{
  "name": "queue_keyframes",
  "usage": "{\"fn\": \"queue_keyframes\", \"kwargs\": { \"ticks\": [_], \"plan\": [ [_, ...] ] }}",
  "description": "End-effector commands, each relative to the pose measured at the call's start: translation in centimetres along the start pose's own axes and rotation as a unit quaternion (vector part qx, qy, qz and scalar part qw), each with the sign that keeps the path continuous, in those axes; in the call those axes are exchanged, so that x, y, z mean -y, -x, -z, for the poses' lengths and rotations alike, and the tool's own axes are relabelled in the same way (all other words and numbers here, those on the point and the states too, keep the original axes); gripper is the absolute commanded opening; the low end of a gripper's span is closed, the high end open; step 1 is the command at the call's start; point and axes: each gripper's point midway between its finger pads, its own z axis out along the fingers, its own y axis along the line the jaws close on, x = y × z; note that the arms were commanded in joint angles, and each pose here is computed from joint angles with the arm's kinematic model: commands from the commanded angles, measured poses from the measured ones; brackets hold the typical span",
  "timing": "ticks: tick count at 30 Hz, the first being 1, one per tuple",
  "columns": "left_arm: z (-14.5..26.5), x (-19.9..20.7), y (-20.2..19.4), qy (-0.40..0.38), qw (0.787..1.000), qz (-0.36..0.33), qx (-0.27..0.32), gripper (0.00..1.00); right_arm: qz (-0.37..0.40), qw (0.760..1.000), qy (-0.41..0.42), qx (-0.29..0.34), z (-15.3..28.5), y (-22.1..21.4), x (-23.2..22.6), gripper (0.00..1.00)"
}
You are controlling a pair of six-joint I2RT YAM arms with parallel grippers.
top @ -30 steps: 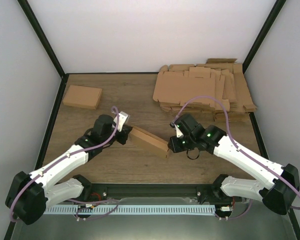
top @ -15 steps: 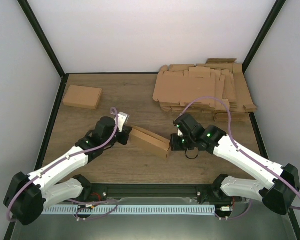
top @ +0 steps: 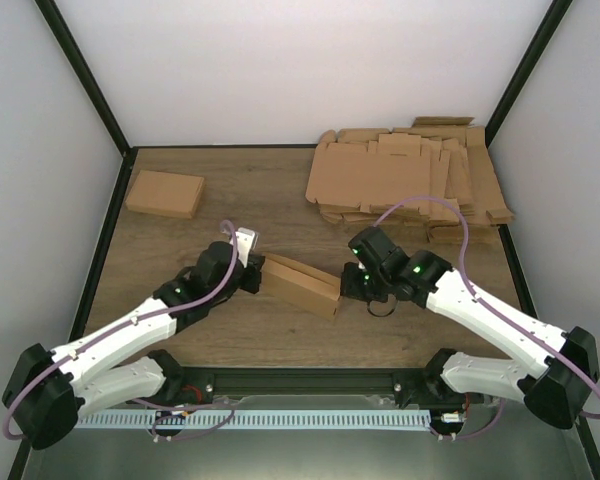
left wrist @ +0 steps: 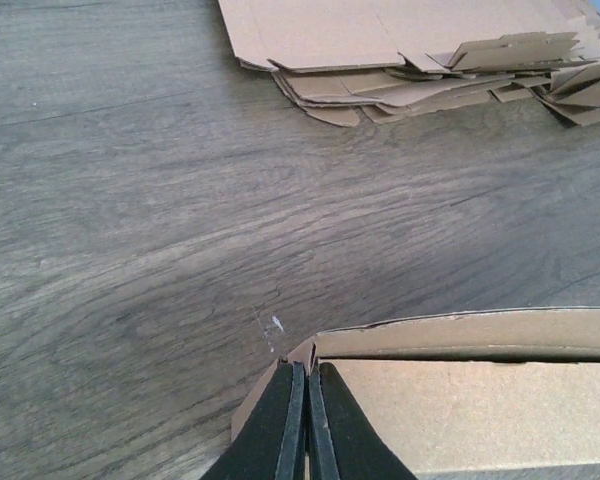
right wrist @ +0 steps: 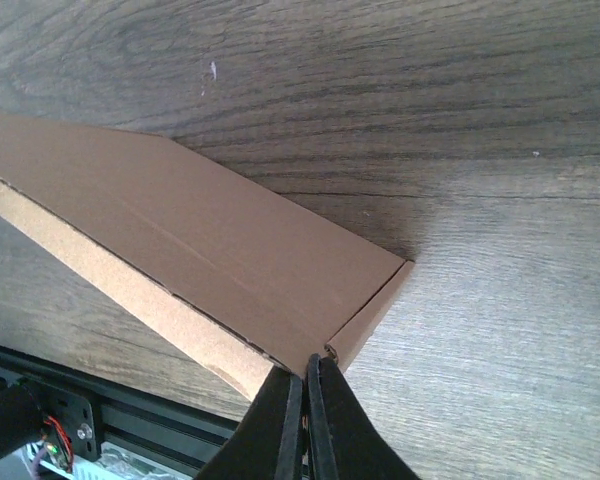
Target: Fold the paper box
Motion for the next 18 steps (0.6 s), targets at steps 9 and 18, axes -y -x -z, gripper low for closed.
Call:
{"fn": "queue_keyframes", "kwargs": {
  "ticks": [9,18],
  "plan": [
    [0.5,1.6,-0.8,-0.011,0.999,0.041,0.013,0.04,-0.129,0.990,-0.062,0.003,-0.9,-0.7,2.5,0.01],
    [0.6,1.6,-0.7,-0.007,0.996,0.080,0.029,0.04,-0.105,0.991,-0.068,0.055,-0.8,0.6,1.6,0.01]
  ]
}}
